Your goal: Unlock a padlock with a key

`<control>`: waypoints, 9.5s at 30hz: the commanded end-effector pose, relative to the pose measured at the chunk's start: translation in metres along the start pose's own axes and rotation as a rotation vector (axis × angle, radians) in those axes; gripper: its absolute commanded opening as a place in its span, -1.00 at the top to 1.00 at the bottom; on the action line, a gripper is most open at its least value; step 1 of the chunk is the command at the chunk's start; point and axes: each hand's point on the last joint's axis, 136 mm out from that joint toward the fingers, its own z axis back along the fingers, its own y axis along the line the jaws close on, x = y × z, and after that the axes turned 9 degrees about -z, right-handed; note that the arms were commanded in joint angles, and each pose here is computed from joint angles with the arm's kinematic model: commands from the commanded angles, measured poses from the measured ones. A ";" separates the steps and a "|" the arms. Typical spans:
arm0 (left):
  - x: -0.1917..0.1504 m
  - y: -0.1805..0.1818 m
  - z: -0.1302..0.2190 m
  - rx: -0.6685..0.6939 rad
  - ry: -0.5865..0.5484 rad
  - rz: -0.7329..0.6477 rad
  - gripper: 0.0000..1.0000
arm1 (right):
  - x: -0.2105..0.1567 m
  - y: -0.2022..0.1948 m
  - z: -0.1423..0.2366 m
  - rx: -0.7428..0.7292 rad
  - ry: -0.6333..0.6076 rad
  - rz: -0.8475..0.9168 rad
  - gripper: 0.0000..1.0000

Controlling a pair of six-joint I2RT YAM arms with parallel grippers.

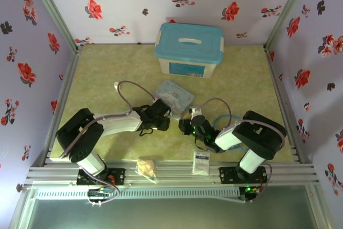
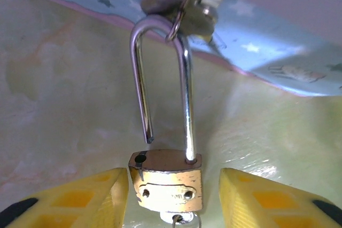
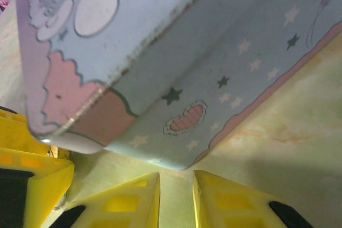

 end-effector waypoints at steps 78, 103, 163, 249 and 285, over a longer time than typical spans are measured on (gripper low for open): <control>0.032 -0.027 0.054 0.326 -0.136 -0.295 -0.16 | -0.007 -0.009 -0.006 0.066 -0.013 -0.151 0.43; 0.104 0.053 0.050 0.037 -0.309 0.082 -0.38 | -0.044 0.042 -0.023 -0.048 0.243 -0.320 0.33; 0.124 0.099 0.012 0.117 -0.308 0.150 -0.40 | -0.068 0.007 -0.017 -0.373 0.270 -0.226 0.94; 0.119 0.088 -0.017 0.031 -0.291 0.186 -0.36 | -0.021 0.021 0.001 -0.014 -0.004 -0.492 0.87; 0.093 0.089 -0.043 0.048 -0.215 0.144 -0.05 | 0.015 -0.009 0.006 -0.116 -0.449 -0.740 1.00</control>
